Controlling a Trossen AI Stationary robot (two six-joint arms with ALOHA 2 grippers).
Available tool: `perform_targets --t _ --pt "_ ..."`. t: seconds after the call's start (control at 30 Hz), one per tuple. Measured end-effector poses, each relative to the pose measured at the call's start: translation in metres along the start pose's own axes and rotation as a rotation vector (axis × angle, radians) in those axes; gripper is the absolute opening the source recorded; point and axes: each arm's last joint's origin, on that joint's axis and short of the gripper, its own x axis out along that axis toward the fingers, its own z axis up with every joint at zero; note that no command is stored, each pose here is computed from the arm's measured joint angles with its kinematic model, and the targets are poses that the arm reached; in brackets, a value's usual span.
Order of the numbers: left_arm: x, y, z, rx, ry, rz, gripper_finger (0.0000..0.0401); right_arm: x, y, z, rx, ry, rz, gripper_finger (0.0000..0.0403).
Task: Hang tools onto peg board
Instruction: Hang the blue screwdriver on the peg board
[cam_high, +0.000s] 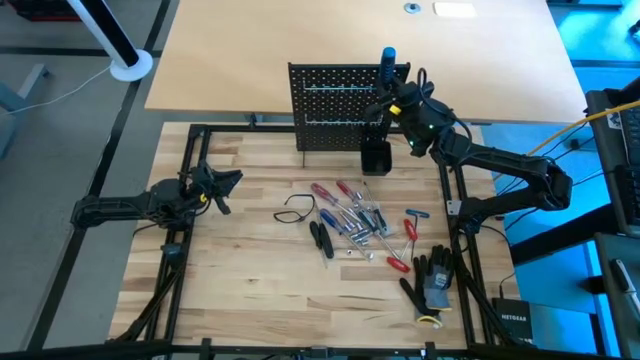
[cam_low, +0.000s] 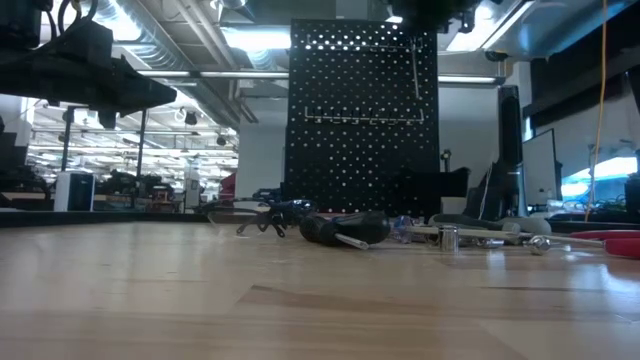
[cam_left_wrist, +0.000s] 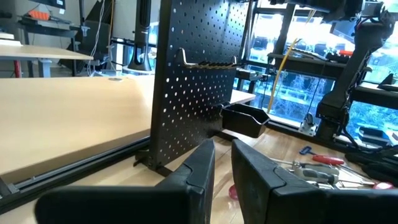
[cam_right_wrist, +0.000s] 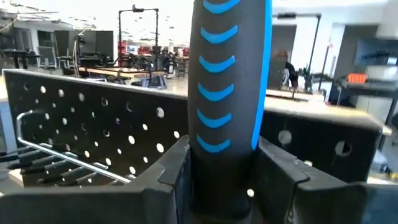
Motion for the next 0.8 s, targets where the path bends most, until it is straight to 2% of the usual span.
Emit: perform_targets --t 0.33,0.8 --pt "0.0 0.0 0.0 0.0 0.0 0.0 0.0045 0.0004 -0.0004 -0.0042 0.016 0.03 -0.046 0.0132" --pt "0.0 0.0 0.0 0.0 0.0 0.0 0.0045 0.0005 0.0 -0.0071 -0.008 0.05 -0.042 0.0198"
